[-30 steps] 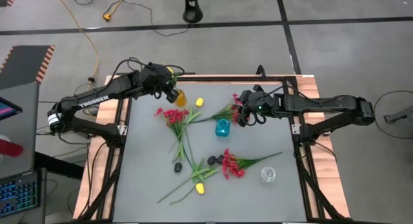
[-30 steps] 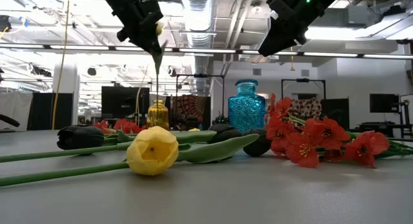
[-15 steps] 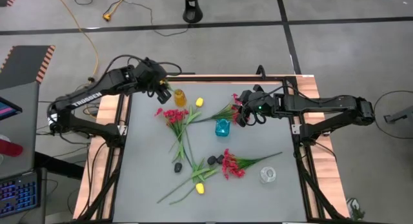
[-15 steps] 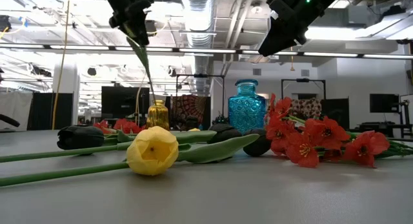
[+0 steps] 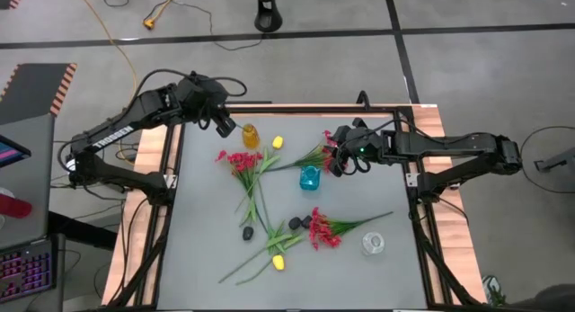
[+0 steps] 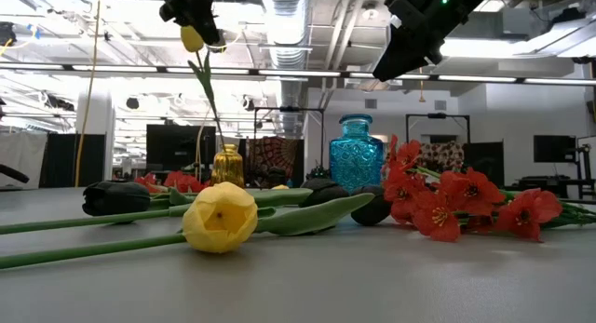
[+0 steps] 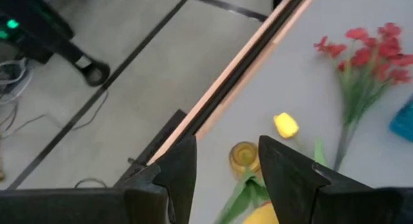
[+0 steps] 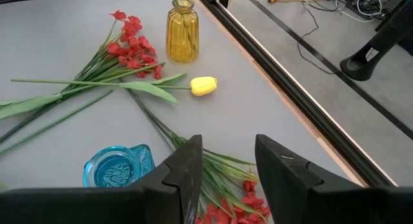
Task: Sort flowers into vase by color
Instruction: Put the top yellow flower into the yellow vase
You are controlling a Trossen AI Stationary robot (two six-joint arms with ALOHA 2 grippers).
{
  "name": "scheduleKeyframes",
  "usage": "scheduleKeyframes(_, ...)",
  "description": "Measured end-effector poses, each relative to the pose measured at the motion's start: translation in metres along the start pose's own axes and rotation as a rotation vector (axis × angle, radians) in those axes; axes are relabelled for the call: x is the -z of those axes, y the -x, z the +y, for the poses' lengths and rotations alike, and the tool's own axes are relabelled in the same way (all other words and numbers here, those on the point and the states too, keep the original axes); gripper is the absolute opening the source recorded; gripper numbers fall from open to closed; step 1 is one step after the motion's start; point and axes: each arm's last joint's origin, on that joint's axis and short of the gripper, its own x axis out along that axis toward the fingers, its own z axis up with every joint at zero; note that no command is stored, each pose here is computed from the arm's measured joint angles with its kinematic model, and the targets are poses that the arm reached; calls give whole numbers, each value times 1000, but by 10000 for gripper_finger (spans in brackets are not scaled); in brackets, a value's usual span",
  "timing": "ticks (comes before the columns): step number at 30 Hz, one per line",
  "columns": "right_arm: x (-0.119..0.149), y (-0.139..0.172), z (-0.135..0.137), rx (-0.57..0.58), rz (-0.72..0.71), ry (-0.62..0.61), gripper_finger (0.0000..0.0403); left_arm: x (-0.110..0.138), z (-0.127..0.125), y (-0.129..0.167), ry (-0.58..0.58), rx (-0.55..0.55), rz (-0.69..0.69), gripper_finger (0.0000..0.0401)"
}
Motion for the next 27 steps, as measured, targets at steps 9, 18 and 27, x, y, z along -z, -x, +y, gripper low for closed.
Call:
scheduleKeyframes(9, 0, 0, 0, 0, 0, 0, 168, -9, -30, 8, -40, 225, -119, 155)
scheduleKeyframes(18, 0, 0, 0, 0, 0, 0, 168, 4, -88, 16, -162, 367, -102, 155)
scheduleKeyframes(27, 0, 0, 0, 0, 0, 0, 168, 21, -155, 11, -217, 398, -5, 155)
